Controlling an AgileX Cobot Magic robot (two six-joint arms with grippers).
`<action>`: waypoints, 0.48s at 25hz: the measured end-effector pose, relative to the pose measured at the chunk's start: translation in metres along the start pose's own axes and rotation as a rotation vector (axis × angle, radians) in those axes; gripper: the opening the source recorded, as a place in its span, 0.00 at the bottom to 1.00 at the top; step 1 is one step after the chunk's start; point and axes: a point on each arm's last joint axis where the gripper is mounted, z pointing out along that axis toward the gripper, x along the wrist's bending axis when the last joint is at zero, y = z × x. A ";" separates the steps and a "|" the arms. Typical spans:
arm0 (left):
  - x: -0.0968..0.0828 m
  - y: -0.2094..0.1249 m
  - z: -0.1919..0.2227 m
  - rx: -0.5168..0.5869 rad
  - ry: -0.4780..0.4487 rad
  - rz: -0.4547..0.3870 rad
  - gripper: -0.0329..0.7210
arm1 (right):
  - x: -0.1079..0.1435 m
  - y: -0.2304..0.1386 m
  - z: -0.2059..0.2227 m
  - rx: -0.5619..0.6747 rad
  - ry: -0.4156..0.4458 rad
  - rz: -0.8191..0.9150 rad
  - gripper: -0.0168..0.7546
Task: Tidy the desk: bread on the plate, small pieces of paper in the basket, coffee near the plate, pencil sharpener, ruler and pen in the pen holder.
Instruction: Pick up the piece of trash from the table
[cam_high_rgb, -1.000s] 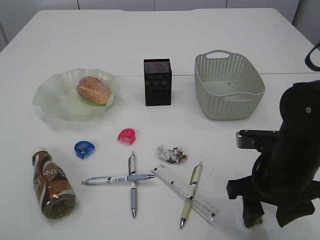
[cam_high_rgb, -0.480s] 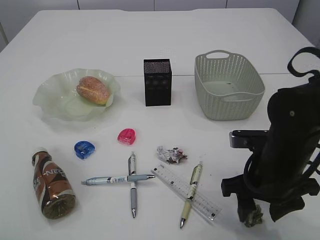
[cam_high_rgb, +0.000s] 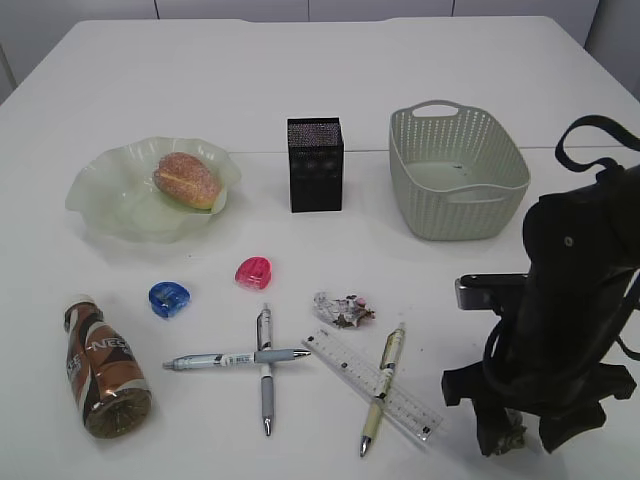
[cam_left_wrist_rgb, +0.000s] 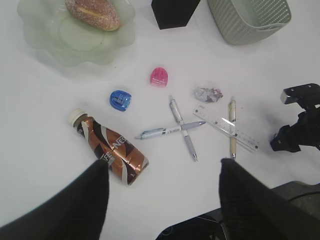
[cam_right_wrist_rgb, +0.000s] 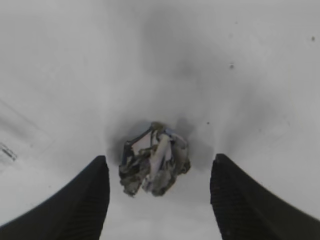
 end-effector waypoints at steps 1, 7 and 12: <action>0.000 0.000 0.000 0.000 0.000 0.000 0.71 | 0.000 0.001 0.000 -0.006 0.002 0.000 0.63; 0.000 0.000 0.000 0.000 0.000 0.000 0.71 | 0.000 0.001 0.000 -0.014 0.004 -0.001 0.63; 0.000 0.000 0.000 0.000 0.000 0.000 0.71 | 0.000 0.001 0.000 -0.016 0.004 -0.001 0.62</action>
